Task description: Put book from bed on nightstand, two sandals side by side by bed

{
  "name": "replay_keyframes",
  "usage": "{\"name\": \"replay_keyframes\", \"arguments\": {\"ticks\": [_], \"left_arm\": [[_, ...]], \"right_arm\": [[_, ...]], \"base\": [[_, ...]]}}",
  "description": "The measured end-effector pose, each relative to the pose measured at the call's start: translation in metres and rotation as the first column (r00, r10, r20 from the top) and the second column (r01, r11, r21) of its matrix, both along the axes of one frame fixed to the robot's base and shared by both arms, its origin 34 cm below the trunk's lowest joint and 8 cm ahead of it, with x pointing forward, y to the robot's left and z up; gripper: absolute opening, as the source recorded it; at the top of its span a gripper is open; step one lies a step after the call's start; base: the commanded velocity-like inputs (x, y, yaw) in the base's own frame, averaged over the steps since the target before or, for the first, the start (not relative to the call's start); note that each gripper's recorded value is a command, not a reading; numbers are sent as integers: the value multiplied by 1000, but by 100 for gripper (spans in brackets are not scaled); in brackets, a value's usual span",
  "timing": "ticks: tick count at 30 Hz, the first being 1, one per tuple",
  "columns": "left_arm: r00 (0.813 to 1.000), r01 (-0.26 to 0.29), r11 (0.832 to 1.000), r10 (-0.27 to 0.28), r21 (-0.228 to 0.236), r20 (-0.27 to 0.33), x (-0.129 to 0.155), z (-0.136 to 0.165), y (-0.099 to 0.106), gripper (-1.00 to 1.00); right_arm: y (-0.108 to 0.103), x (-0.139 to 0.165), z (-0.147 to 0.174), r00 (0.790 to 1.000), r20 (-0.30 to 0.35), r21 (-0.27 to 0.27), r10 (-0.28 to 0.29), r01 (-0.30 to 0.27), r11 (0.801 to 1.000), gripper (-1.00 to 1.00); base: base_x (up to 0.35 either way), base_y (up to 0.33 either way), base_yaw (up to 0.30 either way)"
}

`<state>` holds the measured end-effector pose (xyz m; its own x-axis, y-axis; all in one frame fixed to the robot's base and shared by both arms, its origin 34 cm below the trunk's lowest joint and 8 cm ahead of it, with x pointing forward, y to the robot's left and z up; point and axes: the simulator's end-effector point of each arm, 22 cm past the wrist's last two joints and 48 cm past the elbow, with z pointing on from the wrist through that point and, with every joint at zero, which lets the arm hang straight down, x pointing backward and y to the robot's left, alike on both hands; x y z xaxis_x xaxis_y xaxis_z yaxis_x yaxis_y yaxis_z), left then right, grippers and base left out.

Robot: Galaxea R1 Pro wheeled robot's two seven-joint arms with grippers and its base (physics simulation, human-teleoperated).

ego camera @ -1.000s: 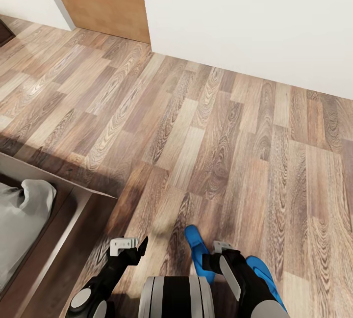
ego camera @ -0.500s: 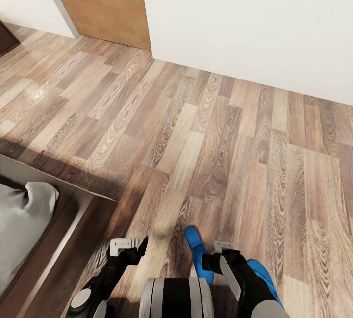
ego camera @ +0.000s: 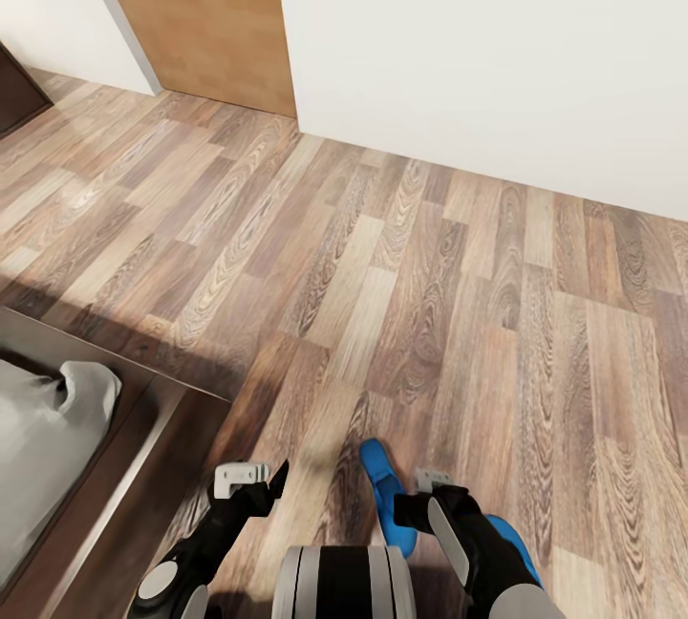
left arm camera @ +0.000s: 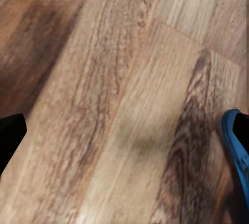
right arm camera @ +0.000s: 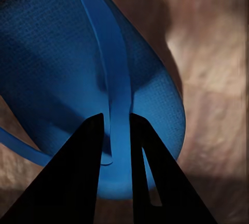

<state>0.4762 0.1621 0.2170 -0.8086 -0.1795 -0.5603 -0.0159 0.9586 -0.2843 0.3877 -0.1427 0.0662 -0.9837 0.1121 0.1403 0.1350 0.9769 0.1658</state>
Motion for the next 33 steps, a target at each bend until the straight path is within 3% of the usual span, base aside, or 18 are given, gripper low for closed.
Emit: {"name": "replay_keyframes", "arguments": {"ticks": [33], "left_arm": [[991, 0, 1000, 0, 0, 134, 33, 59, 0, 100]], "right_arm": [[0, 54, 48, 991, 134, -1, 0, 0, 1000, -100]], "base": [[0, 0, 0]]}}
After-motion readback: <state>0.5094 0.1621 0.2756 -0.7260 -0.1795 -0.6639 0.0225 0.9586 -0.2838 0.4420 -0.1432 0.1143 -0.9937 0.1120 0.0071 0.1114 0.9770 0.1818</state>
